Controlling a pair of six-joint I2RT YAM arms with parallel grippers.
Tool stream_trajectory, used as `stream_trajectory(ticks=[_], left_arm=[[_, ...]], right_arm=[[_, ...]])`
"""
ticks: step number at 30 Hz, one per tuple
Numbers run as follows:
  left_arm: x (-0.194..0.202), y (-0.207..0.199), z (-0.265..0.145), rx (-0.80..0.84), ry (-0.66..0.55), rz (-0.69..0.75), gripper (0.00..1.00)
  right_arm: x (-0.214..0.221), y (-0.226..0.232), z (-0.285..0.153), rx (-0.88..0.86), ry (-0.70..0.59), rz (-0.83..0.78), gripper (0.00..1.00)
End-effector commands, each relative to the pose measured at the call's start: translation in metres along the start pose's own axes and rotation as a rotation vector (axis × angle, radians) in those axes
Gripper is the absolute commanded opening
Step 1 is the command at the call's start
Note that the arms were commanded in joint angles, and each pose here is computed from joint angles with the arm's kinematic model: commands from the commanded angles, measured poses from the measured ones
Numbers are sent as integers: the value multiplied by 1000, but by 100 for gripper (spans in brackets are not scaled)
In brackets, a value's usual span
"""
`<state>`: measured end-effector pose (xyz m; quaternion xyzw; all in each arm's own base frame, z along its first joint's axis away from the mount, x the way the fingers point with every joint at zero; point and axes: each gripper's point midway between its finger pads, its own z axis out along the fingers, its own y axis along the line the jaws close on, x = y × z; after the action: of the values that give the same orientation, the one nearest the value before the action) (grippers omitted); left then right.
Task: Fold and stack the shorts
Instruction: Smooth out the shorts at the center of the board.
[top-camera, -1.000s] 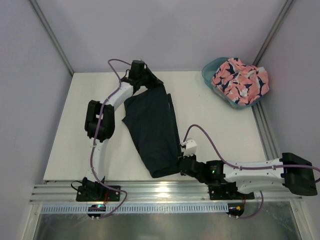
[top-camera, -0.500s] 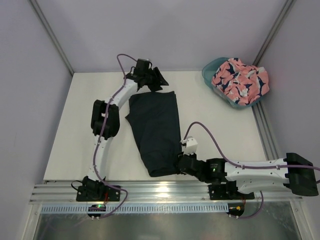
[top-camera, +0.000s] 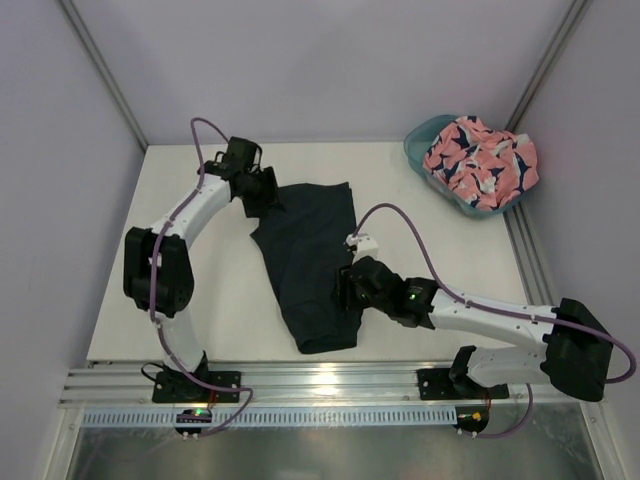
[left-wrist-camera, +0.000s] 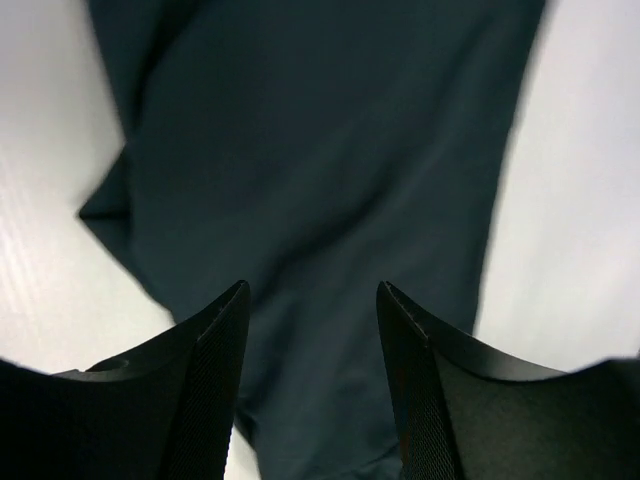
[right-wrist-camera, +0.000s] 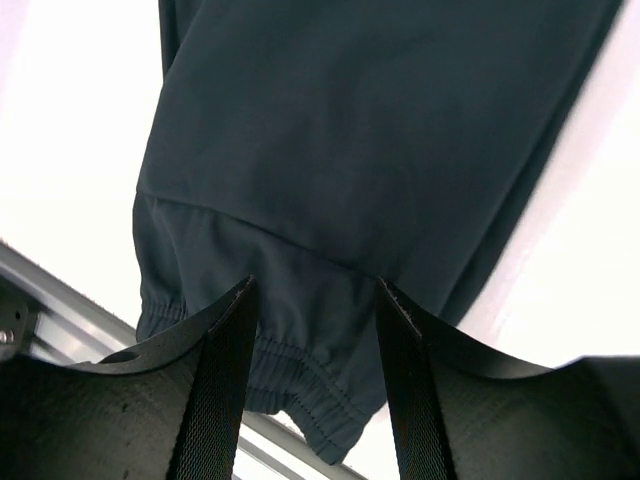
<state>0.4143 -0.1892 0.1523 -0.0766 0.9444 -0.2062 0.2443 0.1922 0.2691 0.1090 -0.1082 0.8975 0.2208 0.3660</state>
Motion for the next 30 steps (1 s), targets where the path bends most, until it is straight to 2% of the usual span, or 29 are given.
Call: stream_trajectory(ticks=[1,2,7,11,16,24,27,28,30], left_arm=[[17,57,29,-84,106,-64,55],[16,60,37,-89,114,-60,55],[-1,81,60,-138,123,-71,55],[-25,93,72,-125,95,-92,55],[-45,89,92,-49,86,-72,55],[-43,97,123,-33,111,-54,52],[-56,92,128,0,70,-48,43],[-61,92,130,5,55,-62,33],[-78,86,129,35,5,-68,22]], right_arm=[[7,25,7,-111,60,-44,54],[22,19,11,-101,97,-24,54],[44,-3,8,-61,103,17,54],[56,-20,4,-19,117,14,54],[71,-30,9,18,151,16,53],[75,-32,9,21,152,39,53],[77,-33,10,20,155,42,53],[78,-34,10,23,157,44,52],[80,-35,10,28,159,51,52]])
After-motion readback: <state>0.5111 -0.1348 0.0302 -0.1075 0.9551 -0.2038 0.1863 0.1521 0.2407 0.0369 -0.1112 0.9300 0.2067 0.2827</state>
